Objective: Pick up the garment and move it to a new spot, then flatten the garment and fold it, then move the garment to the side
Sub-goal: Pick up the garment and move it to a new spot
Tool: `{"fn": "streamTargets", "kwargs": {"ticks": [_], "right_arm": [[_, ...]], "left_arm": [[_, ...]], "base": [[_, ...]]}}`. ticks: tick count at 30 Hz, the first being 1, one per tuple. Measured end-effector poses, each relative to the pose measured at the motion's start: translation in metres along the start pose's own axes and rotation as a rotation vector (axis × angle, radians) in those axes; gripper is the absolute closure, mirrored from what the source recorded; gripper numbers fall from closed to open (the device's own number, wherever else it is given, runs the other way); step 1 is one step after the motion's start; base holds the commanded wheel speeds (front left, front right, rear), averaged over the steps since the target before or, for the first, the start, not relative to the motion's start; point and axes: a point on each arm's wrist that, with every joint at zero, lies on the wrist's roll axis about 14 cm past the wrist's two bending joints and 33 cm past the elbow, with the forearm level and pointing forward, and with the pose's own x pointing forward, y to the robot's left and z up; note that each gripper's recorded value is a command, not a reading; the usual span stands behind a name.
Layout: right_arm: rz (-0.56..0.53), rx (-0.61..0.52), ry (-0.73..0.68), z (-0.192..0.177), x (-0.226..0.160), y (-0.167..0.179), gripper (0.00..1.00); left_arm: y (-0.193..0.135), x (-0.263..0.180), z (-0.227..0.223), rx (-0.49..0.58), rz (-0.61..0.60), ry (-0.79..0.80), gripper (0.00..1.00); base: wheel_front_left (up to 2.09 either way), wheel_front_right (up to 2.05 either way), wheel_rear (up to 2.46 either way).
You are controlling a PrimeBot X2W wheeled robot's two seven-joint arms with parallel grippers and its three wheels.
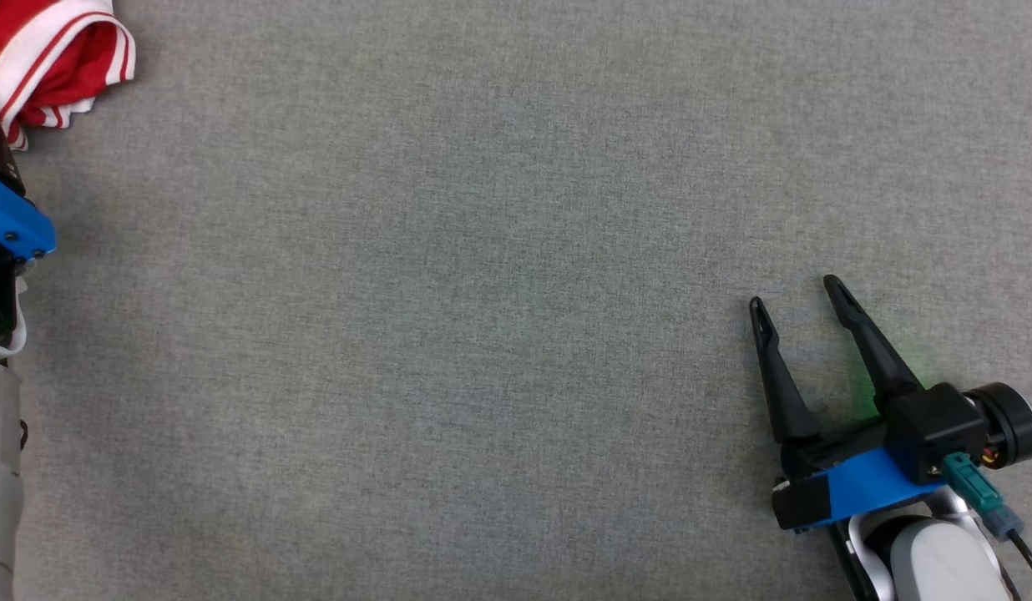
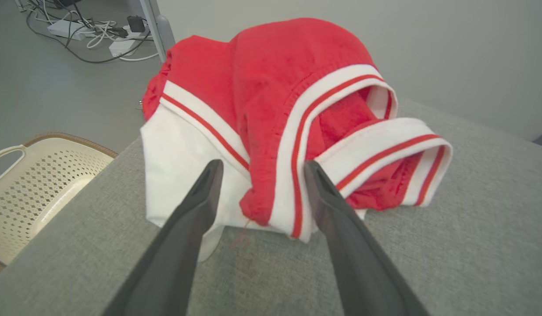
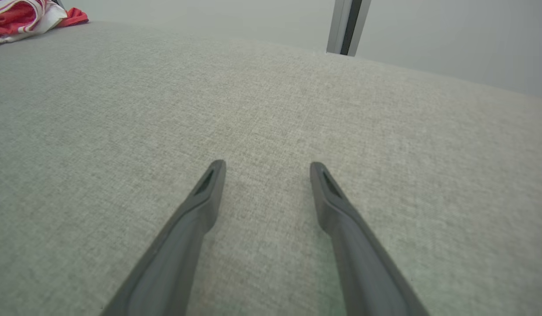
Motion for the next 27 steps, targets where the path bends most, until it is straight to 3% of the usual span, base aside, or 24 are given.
{"fn": "streamTargets", "kwargs": {"ticks": [2, 3, 4, 5, 10, 19, 23, 27], "right_arm": [[-0.002, 0.004, -0.001, -0.002, 0.000, -0.001, 0.00], [-0.003, 0.007, -0.001, -0.002, 0.001, -0.001, 0.00], [-0.004, 0.009, -0.007, -0.001, 0.001, -0.002, 0.00], [-0.005, 0.011, -0.017, 0.002, 0.002, -0.002, 0.00], [-0.002, 0.027, -0.041, 0.009, 0.001, 0.000, 0.00], [-0.032, 0.048, -0.128, 0.039, -0.020, -0.007, 0.00], [-0.067, 0.053, -0.163, 0.052, -0.039, -0.015, 0.00], [-0.103, 0.066, -0.188, 0.059, -0.062, -0.021, 0.00]], "left_arm": [[-0.001, 0.003, -0.006, -0.015, -0.002, 0.012, 0.00], [-0.002, 0.004, -0.006, -0.017, -0.006, 0.009, 0.23], [-0.003, 0.005, -0.006, -0.016, -0.012, 0.007, 0.65], [-0.005, 0.005, -0.005, -0.013, -0.021, 0.005, 1.00], [-0.011, 0.002, 0.018, 0.009, -0.058, -0.056, 1.00], [-0.021, -0.029, 0.109, 0.099, -0.120, -0.287, 1.00], [-0.052, -0.060, 0.164, 0.172, -0.208, -0.434, 1.00], [-0.107, -0.102, 0.210, 0.237, -0.339, -0.572, 1.00]], "base": [[0.00, 0.00, 0.00], [0.00, 0.00, 0.00], [0.00, 0.00, 0.00], [0.00, 0.00, 0.00], [0.00, 0.00, 0.00], [0.00, 0.00, 0.00], [0.00, 0.00, 0.00], [0.00, 0.00, 0.00]]}}
